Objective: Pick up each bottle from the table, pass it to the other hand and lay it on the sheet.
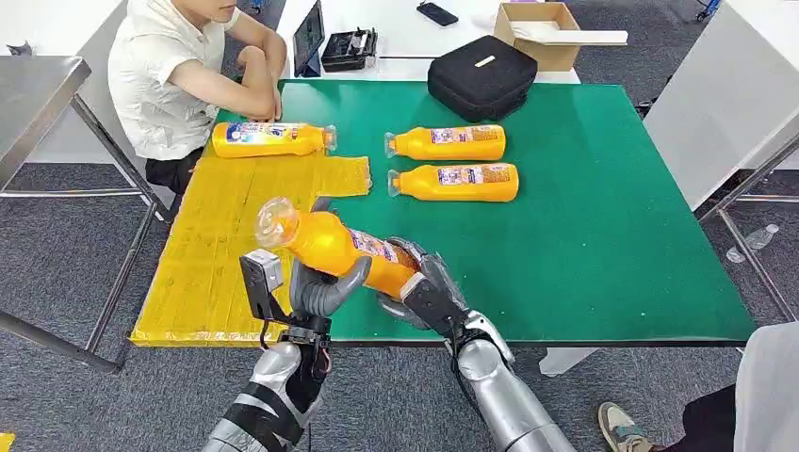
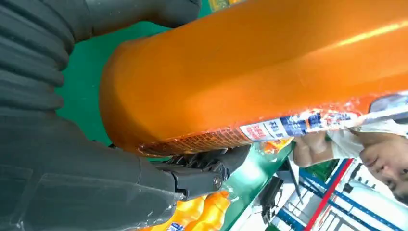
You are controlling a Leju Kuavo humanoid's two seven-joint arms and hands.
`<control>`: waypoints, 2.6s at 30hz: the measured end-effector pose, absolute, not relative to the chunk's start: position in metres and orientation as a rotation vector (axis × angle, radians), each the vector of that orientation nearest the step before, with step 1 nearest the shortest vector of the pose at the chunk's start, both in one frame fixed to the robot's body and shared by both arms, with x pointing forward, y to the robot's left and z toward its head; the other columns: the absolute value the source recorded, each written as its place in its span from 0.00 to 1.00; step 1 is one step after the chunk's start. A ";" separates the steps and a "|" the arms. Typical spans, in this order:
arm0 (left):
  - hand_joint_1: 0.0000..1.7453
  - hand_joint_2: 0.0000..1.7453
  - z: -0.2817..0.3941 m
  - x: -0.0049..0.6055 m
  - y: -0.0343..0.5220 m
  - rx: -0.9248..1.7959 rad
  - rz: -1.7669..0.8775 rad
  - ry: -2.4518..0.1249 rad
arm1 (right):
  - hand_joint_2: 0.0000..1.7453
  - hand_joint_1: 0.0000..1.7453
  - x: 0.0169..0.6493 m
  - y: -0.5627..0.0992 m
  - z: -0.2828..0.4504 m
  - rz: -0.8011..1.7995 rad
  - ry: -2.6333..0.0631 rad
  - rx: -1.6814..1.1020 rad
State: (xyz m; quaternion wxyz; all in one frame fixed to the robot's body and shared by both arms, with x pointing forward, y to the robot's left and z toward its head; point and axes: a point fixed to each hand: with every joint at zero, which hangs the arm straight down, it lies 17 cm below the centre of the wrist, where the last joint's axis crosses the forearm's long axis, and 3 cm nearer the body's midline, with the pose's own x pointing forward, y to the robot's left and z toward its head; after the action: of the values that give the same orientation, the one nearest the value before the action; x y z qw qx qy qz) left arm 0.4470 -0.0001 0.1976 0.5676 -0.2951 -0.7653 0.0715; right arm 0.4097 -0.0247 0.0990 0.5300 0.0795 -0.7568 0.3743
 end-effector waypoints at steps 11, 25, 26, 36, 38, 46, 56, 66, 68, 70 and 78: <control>1.00 1.00 0.208 0.446 0.001 -0.712 0.174 -1.818 | 1.00 0.77 0.408 -0.023 0.100 0.901 -1.808 0.194; 1.00 1.00 0.210 0.445 -0.001 -0.747 0.163 -1.807 | 1.00 0.00 0.395 -0.010 0.078 0.892 -1.720 0.321; 1.00 1.00 0.210 0.445 -0.001 -0.745 0.158 -1.808 | 1.00 0.00 0.395 -0.010 0.077 0.890 -1.718 0.318; 1.00 1.00 0.218 0.447 0.004 -0.411 -0.131 -1.963 | 1.00 0.00 0.390 -0.025 0.053 0.861 -1.676 0.270; 1.00 1.00 0.219 0.449 0.007 -0.404 -0.121 -1.966 | 1.00 0.00 0.390 -0.027 0.052 0.861 -1.674 0.267; 1.00 1.00 0.214 0.455 0.015 -0.263 -0.179 -1.979 | 1.00 0.00 0.392 -0.032 0.050 0.851 -1.672 0.251; 1.00 1.00 0.195 0.486 0.076 0.936 -0.987 -1.930 | 1.00 0.00 0.431 -0.107 0.051 0.695 -1.696 0.029; 1.00 1.00 0.128 0.523 0.129 1.125 -1.243 -1.710 | 1.00 0.00 0.445 -0.127 0.057 0.690 -1.725 0.005; 1.00 1.00 0.117 0.524 0.131 1.106 -1.262 -1.690 | 1.00 0.00 0.447 -0.127 0.056 0.690 -1.723 0.005; 1.00 1.00 0.109 0.525 0.133 1.095 -1.280 -1.672 | 1.00 0.00 0.448 -0.127 0.055 0.689 -1.721 0.005; 1.00 1.00 0.078 0.529 0.139 1.040 -1.364 -1.552 | 1.00 0.00 0.449 -0.127 0.055 0.678 -1.725 0.013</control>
State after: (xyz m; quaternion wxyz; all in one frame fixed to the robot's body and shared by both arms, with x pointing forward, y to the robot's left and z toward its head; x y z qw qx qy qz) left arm 0.5293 0.1391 0.0780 0.4024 0.4115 -0.6143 -0.5398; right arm 0.4487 -0.1269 0.0547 0.6005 0.0058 -0.7442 0.2925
